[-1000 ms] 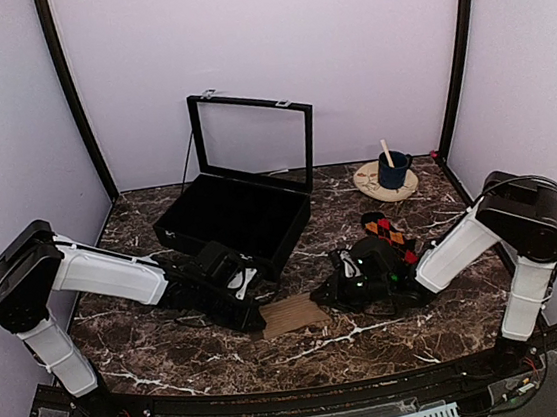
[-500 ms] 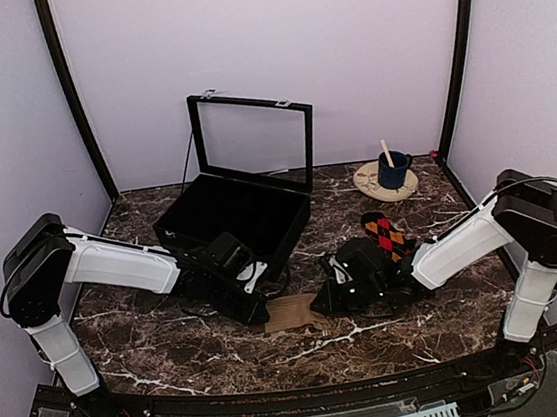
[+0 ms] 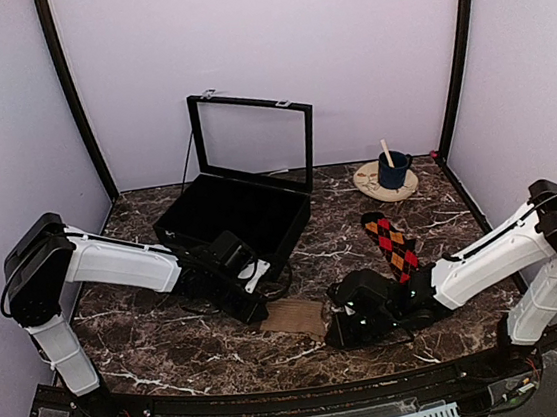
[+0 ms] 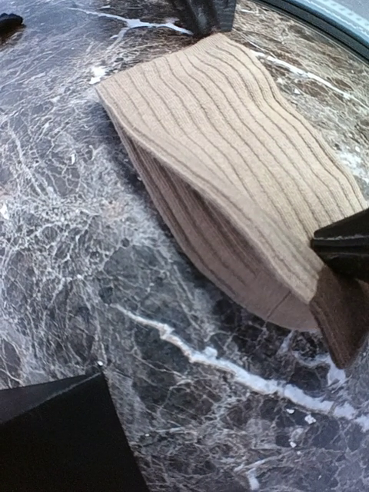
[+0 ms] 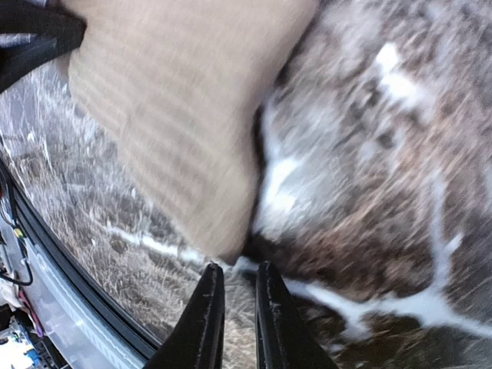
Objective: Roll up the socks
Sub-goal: Adjust the sock at the center of the board.
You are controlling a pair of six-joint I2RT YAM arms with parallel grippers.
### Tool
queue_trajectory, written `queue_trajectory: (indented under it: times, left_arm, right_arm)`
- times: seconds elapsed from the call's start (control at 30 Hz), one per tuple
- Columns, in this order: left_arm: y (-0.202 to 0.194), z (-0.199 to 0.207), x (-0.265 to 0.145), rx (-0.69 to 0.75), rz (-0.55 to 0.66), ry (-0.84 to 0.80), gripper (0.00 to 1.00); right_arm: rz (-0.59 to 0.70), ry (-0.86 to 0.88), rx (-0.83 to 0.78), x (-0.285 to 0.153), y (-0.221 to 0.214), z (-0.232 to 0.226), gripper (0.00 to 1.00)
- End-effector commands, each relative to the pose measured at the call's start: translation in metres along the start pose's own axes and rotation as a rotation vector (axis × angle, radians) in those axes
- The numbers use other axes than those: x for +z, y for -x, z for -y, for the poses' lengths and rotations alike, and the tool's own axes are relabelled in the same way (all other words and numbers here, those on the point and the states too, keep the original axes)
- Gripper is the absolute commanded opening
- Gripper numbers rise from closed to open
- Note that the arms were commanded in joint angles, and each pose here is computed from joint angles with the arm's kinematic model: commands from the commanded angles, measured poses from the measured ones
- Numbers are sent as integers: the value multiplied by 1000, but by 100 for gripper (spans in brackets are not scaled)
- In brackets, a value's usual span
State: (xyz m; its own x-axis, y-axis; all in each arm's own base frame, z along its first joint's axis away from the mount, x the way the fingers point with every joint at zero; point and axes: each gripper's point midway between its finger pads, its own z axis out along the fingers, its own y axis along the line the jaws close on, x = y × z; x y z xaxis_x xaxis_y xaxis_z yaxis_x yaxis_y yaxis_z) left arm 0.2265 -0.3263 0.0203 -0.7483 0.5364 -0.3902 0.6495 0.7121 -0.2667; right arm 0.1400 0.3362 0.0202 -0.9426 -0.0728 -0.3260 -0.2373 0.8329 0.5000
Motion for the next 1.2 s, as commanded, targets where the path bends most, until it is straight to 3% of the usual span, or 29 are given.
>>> queue_trajectory:
  times: [0.0, 0.17, 0.33, 0.43, 0.57, 0.73, 0.97, 1.17]
  left_arm:
    - [-23, -18, 0, 46, -84, 78, 2]
    - [-18, -21, -6, 68, -67, 82, 11]
    - [-2, -18, -27, 72, 7, 81, 33]
    - [10, -14, -44, 68, 67, 82, 40]
    - [25, -8, -66, 32, 153, 75, 44]
    - [31, 0, -84, -38, 231, 30, 46]
    - [18, 8, -99, -147, 303, 33, 45]
    - [-4, 17, -93, -225, 297, 57, 45]
  right_arm:
    - [-17, -48, -7, -1, -17, -1, 15]
    - [-5, -97, -60, -4, -26, -16, 16]
    - [59, -123, -90, -31, -14, -33, 23]
    - [107, -141, -108, -51, -1, -38, 31]
    - [159, -181, -160, -69, 20, -39, 42]
    - [158, -210, -202, -68, 48, -33, 45]
    - [152, -205, -254, -51, 94, -24, 39]
    - [90, -225, -327, -20, 116, -22, 33]
